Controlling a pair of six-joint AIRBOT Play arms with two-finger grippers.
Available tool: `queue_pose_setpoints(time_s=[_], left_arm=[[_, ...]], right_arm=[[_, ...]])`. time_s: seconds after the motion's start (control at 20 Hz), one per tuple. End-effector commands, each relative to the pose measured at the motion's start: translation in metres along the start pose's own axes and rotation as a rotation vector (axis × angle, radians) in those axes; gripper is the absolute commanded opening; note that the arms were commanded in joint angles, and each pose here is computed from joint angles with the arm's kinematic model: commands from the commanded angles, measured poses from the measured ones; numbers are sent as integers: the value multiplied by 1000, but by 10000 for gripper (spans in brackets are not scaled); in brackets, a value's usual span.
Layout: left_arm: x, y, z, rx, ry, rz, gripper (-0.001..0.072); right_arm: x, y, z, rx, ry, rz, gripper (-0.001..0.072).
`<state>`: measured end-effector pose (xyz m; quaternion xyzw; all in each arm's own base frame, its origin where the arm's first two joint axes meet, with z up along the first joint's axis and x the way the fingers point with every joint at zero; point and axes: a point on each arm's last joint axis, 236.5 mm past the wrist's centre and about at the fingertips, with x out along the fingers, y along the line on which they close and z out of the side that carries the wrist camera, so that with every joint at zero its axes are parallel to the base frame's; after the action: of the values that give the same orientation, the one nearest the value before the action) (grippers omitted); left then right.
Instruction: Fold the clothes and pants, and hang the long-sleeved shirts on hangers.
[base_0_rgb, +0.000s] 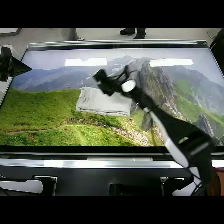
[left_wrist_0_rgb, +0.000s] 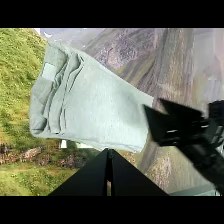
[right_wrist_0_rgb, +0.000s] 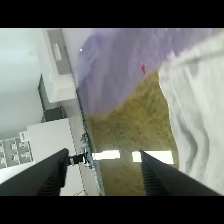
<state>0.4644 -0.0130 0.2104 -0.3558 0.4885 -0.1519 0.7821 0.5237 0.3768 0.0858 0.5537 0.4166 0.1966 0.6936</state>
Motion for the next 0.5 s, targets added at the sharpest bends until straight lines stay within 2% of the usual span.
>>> queue_pose_setpoints(time_s=[0.0, 0.1, 0.2, 0.45], left_arm=[[0, 1, 1, 2, -2, 1, 18], [0, 1, 0, 3, 0, 1, 18], [0, 1, 0, 13, 1, 2, 18], [0, 1, 0, 40, 1, 1, 18]], right_arm=[[-69, -6, 58, -108, 83, -36, 560], [-118, -43, 87, -136, 188, -97, 562], [-158, -85, 110, -134, 245, -192, 660], [-178, -152, 130, -140, 306, -263, 670]])
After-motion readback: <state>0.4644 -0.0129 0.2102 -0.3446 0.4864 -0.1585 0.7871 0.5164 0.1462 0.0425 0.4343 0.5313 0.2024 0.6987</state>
